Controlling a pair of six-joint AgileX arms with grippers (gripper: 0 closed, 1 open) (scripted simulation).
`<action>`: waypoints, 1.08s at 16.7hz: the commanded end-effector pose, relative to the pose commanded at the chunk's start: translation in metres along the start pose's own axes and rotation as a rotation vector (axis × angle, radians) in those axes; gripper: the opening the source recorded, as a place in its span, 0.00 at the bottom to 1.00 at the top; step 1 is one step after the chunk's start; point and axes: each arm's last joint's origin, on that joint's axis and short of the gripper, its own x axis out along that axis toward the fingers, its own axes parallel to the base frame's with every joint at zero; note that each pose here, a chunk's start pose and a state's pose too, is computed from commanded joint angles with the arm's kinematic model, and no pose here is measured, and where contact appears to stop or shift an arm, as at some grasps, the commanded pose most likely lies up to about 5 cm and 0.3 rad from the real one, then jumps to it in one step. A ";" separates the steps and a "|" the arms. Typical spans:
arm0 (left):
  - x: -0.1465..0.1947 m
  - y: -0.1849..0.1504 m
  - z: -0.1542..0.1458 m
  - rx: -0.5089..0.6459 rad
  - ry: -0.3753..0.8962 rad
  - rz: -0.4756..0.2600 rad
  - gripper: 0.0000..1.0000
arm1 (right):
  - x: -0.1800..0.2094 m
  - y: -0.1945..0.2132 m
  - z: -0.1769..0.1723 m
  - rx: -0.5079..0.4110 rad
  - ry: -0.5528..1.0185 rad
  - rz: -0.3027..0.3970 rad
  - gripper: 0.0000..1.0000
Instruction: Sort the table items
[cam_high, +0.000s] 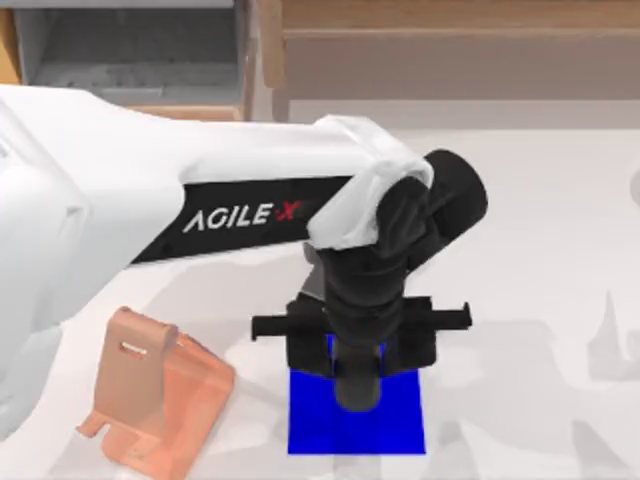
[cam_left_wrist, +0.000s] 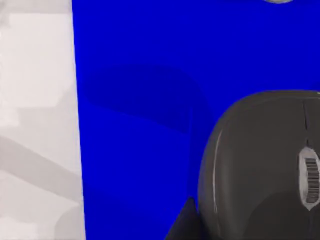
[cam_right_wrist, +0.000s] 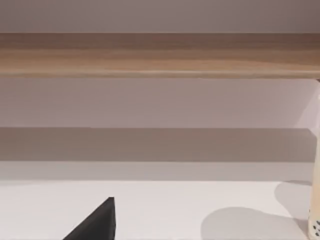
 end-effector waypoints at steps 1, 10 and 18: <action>0.000 0.000 0.000 0.000 0.000 0.000 0.00 | 0.000 0.000 0.000 0.000 0.000 0.000 1.00; 0.010 0.000 0.000 0.000 0.000 0.000 0.00 | 0.000 0.000 0.000 0.000 0.000 0.000 1.00; 0.010 0.000 0.000 0.000 0.000 0.000 0.38 | 0.000 0.000 0.000 0.000 0.000 0.000 1.00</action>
